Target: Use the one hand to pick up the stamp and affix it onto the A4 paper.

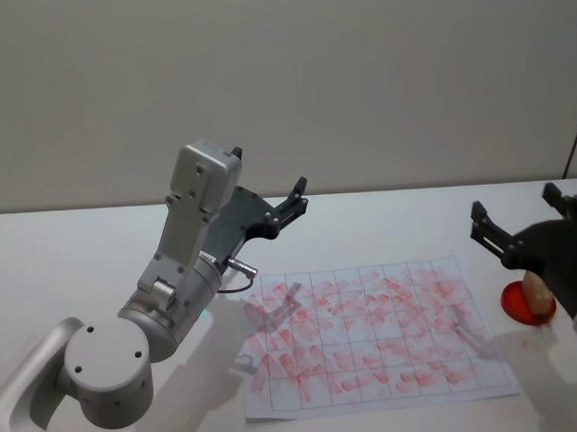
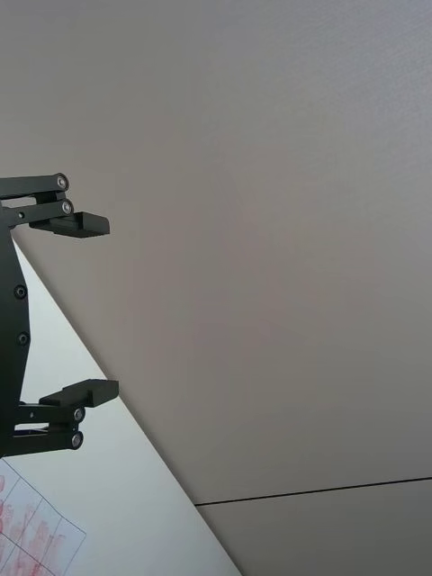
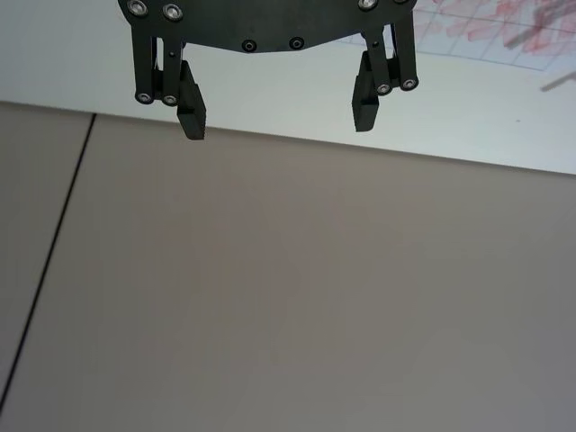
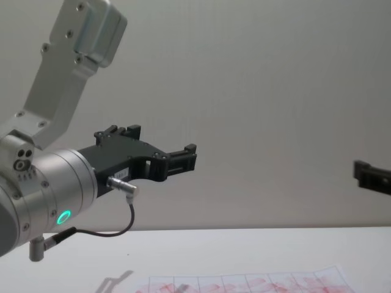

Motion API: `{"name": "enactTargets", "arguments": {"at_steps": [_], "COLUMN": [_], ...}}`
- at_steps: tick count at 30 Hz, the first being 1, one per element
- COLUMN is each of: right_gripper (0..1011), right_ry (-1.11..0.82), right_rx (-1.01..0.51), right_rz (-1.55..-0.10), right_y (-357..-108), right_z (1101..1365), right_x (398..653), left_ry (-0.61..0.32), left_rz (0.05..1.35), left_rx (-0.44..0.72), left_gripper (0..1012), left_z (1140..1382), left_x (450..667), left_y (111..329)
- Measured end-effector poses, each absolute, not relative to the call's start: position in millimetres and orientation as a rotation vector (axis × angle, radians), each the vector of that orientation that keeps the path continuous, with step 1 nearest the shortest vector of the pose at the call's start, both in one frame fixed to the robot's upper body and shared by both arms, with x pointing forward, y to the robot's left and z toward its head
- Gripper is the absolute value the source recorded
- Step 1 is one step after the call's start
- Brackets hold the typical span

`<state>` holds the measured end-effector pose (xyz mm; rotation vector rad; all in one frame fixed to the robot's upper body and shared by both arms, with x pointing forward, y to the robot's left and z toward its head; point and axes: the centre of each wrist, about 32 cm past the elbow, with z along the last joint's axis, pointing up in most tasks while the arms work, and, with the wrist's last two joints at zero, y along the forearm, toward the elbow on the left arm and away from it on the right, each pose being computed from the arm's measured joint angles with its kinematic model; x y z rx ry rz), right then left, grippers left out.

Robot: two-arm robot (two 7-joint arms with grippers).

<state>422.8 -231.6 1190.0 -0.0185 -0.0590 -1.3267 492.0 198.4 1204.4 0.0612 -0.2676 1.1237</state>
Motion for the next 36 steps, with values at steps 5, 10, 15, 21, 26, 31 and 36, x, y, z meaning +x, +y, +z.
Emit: {"name": "enactTargets", "arguments": {"at_steps": [5, 10, 15, 21, 26, 31, 36], "right_gripper": [1001, 1001, 1001, 1001, 1001, 1001, 1001], "right_ry": [-0.031, 0.008, 0.05, 0.093, 0.119, 0.142, 0.162], "right_rx": [-0.058, -0.098, -0.142, -0.197, -0.237, -0.271, -0.292], "right_rz": [-1.39, -1.45, -1.488, -1.511, -1.504, -1.489, -1.478], "right_y": [-232, -235, -239, -246, -252, -257, -260], "right_z": [1189, 1187, 1184, 1181, 1179, 1176, 1174], "right_x": [407, 393, 383, 381, 387, 397, 404], "left_ry": [-0.268, -0.268, -0.268, -0.268, -0.268, -0.268, -0.268], "left_rz": [1.124, 1.124, 1.124, 1.124, 1.124, 1.124, 1.124], "left_rx": [0.061, 0.061, 0.061, 0.061, 0.061, 0.061, 0.061], "left_gripper": [1001, 1001, 1001, 1001, 1001, 1001, 1001], "left_z": [1204, 1204, 1204, 1204, 1204, 1204, 1204], "left_x": [492, 492, 492, 492, 492, 492, 492], "left_y": [198, 198, 198, 198, 198, 198, 198]}}
